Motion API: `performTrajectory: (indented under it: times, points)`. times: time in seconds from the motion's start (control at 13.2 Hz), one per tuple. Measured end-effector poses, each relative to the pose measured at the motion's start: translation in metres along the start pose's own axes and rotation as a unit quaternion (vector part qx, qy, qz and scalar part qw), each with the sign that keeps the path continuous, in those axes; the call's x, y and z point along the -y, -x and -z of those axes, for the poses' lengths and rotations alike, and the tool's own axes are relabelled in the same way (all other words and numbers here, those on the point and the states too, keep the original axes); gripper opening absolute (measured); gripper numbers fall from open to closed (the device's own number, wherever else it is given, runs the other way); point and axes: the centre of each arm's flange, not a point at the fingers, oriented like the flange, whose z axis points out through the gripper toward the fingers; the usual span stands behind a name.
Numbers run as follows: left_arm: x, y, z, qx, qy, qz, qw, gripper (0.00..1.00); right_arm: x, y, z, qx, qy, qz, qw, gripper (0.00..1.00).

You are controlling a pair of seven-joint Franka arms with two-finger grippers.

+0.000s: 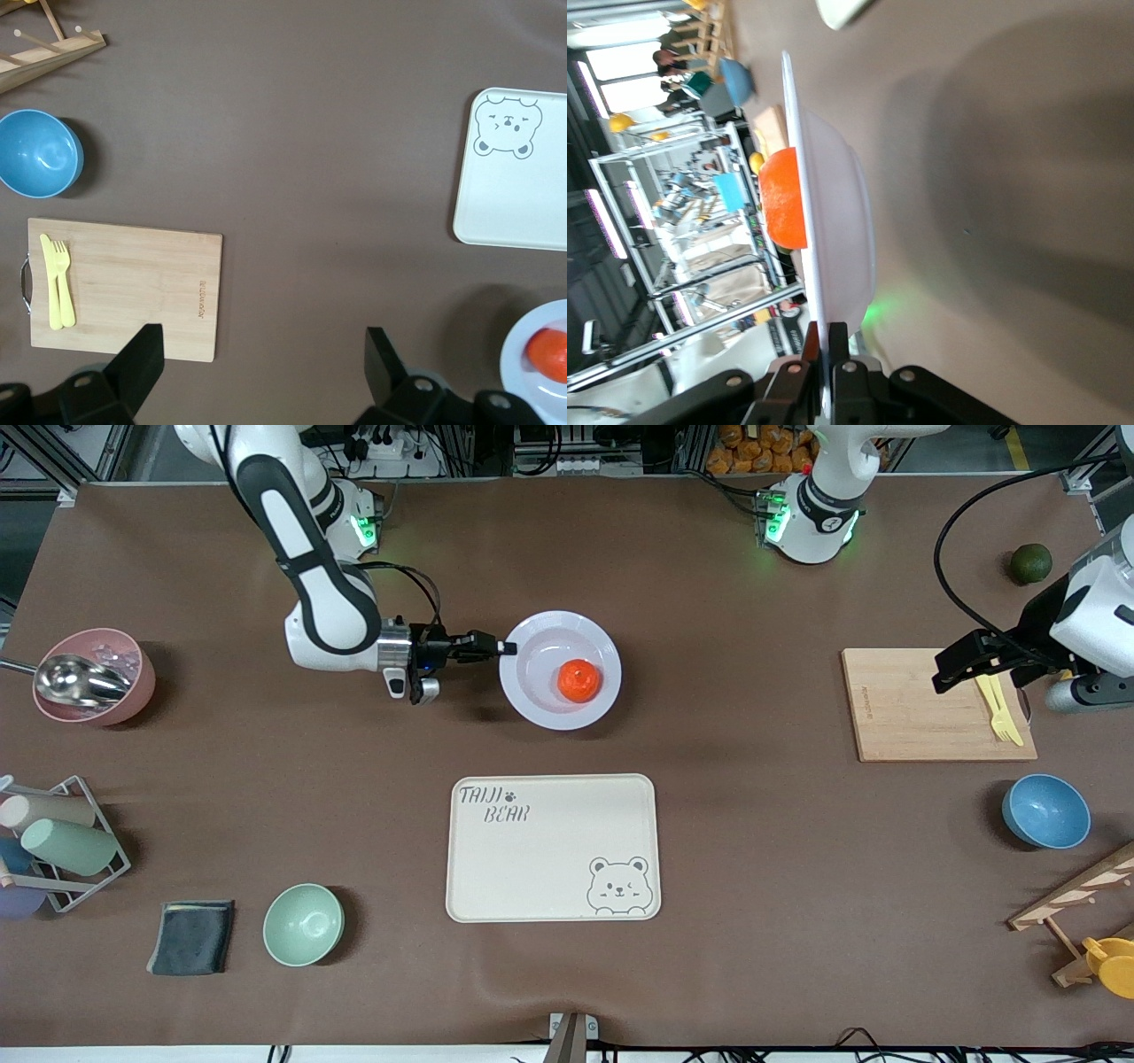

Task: Place orange and plate with both arms
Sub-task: 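Slide the plate with the right gripper onto the bear tray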

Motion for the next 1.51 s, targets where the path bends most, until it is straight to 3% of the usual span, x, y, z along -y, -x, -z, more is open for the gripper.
performTrajectory:
  times: [0.6,0.83,1.06,1.51]
  points:
    - [0.006,0.001,0.006,-0.006,0.000,0.005,1.000,1.00,0.069,-0.072,0.047,-0.058,-0.052,0.061,0.995,0.05]
    - [0.007,0.002,0.007,-0.006,-0.001,0.006,1.000,1.00,0.067,-0.109,0.052,-0.073,-0.052,0.065,0.994,0.05]
    - [0.008,0.003,0.007,-0.008,-0.025,0.002,1.000,1.00,0.051,-0.151,0.056,-0.088,-0.050,0.060,0.993,0.05]
    - [0.011,0.007,0.000,0.004,-0.030,0.004,1.000,1.00,0.031,-0.209,0.046,-0.097,-0.051,0.065,0.992,0.05]
